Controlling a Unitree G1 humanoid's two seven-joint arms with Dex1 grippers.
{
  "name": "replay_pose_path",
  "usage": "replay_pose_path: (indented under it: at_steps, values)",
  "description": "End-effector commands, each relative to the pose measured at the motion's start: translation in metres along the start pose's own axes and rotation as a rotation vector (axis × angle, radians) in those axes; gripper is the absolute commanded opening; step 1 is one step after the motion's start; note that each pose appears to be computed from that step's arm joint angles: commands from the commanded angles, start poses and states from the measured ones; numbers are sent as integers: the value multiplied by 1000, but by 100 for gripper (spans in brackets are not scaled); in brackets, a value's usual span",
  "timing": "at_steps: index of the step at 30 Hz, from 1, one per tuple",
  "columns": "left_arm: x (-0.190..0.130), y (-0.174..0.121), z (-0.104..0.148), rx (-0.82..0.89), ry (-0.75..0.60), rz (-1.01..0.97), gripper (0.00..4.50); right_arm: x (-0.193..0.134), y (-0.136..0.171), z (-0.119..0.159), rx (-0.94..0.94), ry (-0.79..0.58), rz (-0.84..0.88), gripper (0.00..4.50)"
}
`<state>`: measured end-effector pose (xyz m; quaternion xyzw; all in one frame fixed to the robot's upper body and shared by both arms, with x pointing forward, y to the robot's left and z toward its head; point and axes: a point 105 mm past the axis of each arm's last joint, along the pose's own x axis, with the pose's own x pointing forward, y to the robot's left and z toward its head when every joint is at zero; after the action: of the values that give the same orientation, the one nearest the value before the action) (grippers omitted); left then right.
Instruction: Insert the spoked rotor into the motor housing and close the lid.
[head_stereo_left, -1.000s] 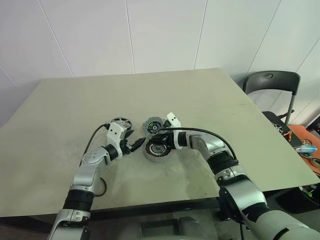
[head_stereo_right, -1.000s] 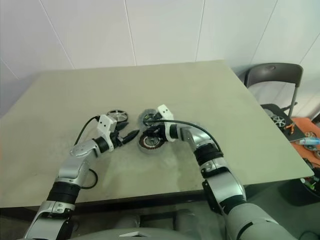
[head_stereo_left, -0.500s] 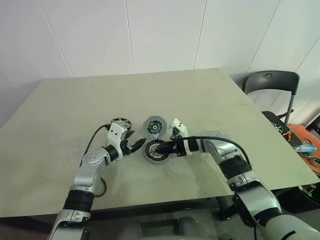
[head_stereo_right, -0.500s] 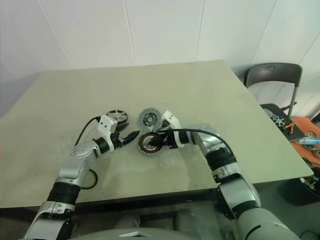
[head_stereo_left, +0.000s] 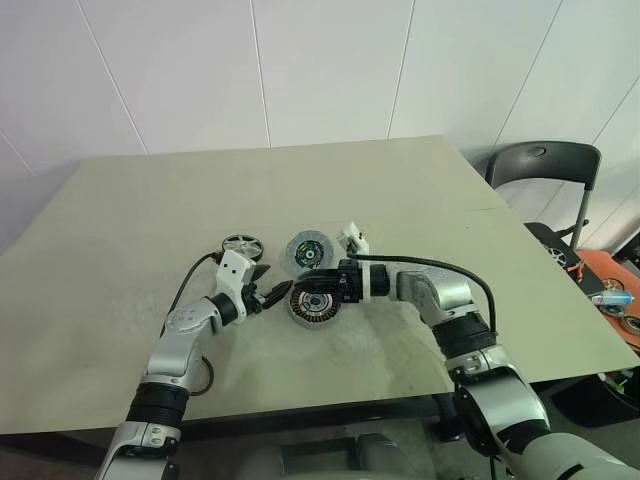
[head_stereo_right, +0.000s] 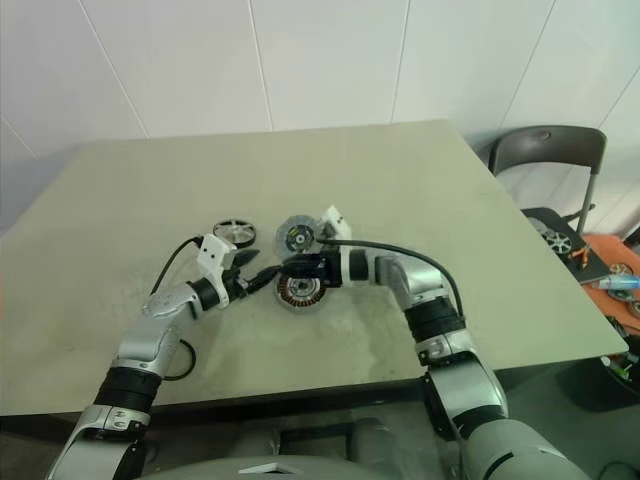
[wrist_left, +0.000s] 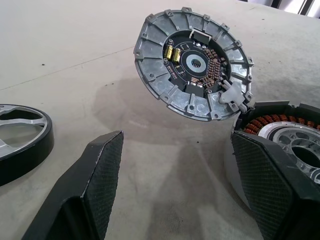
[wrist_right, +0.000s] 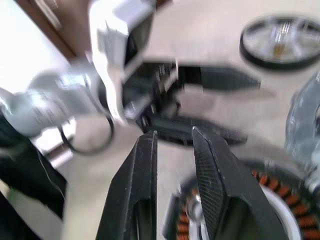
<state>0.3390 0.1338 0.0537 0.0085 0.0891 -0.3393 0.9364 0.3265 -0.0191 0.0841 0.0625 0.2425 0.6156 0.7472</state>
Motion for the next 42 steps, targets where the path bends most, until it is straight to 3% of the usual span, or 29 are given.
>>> replay_pose_path:
  at_steps: [1, 9, 20, 26, 42]
  values:
    - [-1, -1, 10, 36, -31, -3, 364, 8, 0, -9, -107, 98, -37, 115]
    - [0, -2, 6, 38, -16, -6, 364, -2, 5, 11, -291, 154, -56, 115]
    - [2, -9, 5, 40, -6, -24, 364, -27, -13, 20, -284, 123, -123, 115]
    - [2, -10, 7, 42, -2, -30, 364, -27, 8, 52, -246, -63, -9, 115]
    - [3, -13, 8, 42, 9, -33, 364, -15, 14, 19, -347, 174, -14, 115]
